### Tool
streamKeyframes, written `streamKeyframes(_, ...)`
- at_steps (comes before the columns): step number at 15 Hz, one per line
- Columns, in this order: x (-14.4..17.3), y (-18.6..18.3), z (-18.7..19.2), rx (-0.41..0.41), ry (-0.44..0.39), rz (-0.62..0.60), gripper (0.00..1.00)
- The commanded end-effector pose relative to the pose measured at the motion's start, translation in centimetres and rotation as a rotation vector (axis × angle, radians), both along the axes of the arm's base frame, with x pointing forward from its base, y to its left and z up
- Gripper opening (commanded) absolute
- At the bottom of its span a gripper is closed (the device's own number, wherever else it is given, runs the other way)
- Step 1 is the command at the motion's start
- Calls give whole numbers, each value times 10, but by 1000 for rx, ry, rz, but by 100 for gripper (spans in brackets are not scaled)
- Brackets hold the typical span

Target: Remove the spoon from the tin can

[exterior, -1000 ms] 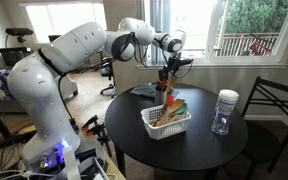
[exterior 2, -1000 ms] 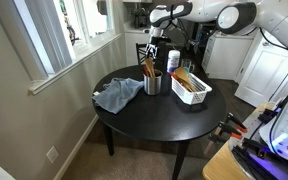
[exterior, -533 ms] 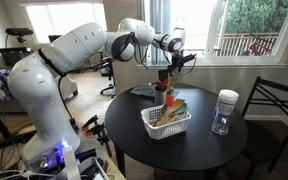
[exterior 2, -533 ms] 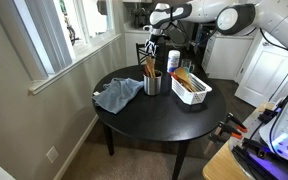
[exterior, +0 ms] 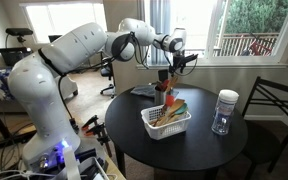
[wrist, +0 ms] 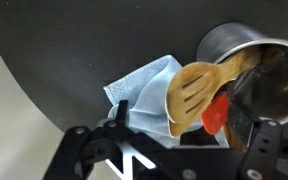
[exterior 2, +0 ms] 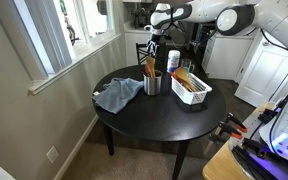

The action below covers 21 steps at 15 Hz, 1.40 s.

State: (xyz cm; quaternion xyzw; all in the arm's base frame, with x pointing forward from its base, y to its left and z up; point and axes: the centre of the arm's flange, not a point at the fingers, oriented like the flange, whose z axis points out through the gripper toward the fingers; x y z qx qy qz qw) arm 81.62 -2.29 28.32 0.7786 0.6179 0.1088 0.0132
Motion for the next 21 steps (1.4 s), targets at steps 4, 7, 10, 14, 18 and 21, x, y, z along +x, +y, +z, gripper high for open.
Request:
streamKeyframes(4, -9, -5, -9, 23, 105, -87, 100)
streamKeyframes(7, -10, -4, -14, 36, 122, -93, 100)
streamKeyframes(10, -12, -6, -23, 46, 133, -94, 100)
streamKeyframes(14, -14, -9, -35, 101, 160, -109, 100)
streamKeyframes(18, -16, -13, -40, 128, 172, -122, 100)
streamKeyframes(21, -17, -17, -37, 142, 164, -133, 100)
